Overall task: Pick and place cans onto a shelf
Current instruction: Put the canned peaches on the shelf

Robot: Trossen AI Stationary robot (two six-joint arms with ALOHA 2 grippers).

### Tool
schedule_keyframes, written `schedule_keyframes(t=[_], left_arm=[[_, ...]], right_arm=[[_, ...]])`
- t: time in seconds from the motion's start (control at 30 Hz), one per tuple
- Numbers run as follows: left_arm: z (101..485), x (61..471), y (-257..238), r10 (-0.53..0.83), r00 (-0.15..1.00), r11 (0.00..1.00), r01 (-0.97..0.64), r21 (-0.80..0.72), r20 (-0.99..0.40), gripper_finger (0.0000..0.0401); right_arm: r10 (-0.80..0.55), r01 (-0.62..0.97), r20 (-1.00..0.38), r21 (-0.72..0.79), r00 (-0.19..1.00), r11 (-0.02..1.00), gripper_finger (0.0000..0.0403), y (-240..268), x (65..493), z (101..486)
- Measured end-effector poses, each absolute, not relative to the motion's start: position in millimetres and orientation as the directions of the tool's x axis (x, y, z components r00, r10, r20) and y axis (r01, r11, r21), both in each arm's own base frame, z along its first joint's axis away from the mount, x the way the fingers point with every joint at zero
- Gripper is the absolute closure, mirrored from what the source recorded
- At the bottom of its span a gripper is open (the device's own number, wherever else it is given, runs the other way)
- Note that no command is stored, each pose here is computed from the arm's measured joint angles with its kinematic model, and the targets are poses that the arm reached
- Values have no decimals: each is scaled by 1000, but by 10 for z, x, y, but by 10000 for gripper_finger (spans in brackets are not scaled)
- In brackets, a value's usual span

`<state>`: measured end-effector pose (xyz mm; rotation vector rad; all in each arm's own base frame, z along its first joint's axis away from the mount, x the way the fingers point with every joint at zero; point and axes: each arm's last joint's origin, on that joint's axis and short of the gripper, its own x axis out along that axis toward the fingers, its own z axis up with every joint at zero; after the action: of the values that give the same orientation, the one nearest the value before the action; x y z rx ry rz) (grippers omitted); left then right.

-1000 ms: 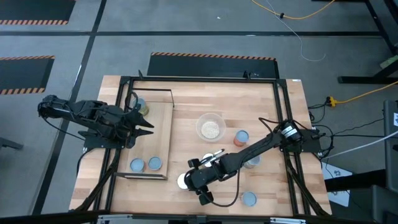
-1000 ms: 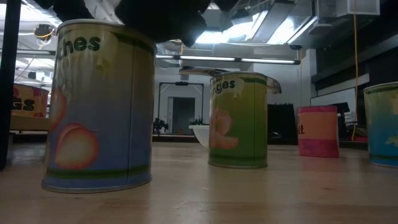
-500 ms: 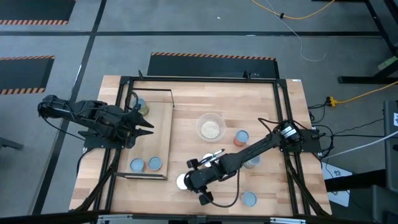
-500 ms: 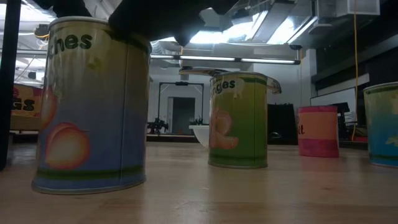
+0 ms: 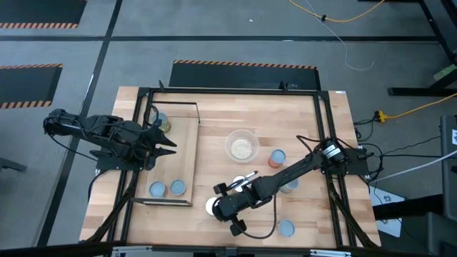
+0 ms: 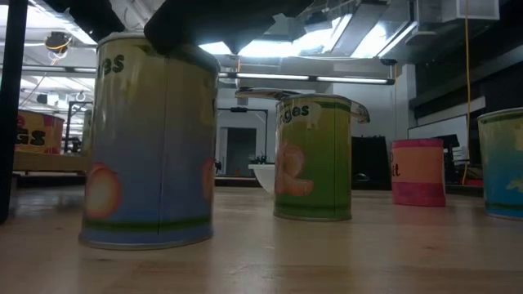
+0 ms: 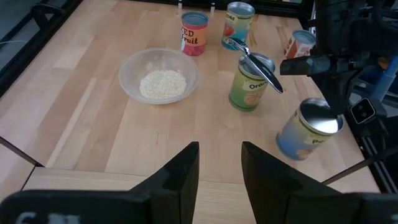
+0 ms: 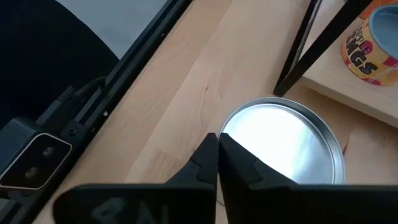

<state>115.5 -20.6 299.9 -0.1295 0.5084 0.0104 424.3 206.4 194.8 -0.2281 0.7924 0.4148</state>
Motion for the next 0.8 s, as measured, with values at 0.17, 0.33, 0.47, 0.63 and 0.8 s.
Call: schedule_keyframes(t=[0.17,0.33,0.47,0.63,0.8], left_arm=[[2999,1155,-206,-22,874,992,-42,-121,-486,288],[2999,1155,-206,-22,874,992,-42,-121,-486,288],[2999,1155,-206,-22,874,992,-42,-121,-486,288],[2999,1155,-206,-22,874,992,-42,-121,-486,288],[2999,1155,-206,-22,874,992,-42,-121,-486,288]], right_arm=[[276,-460,-723,-65,633,886,397,2065,4248,1953],[276,-497,-714,-116,644,860,397,2072,4275,2016],[279,-522,-698,-158,660,838,397,2062,4324,2154],[251,-507,-721,-158,645,847,397,1947,4385,2382],[218,-532,-754,-199,620,823,397,1753,4429,2669]])
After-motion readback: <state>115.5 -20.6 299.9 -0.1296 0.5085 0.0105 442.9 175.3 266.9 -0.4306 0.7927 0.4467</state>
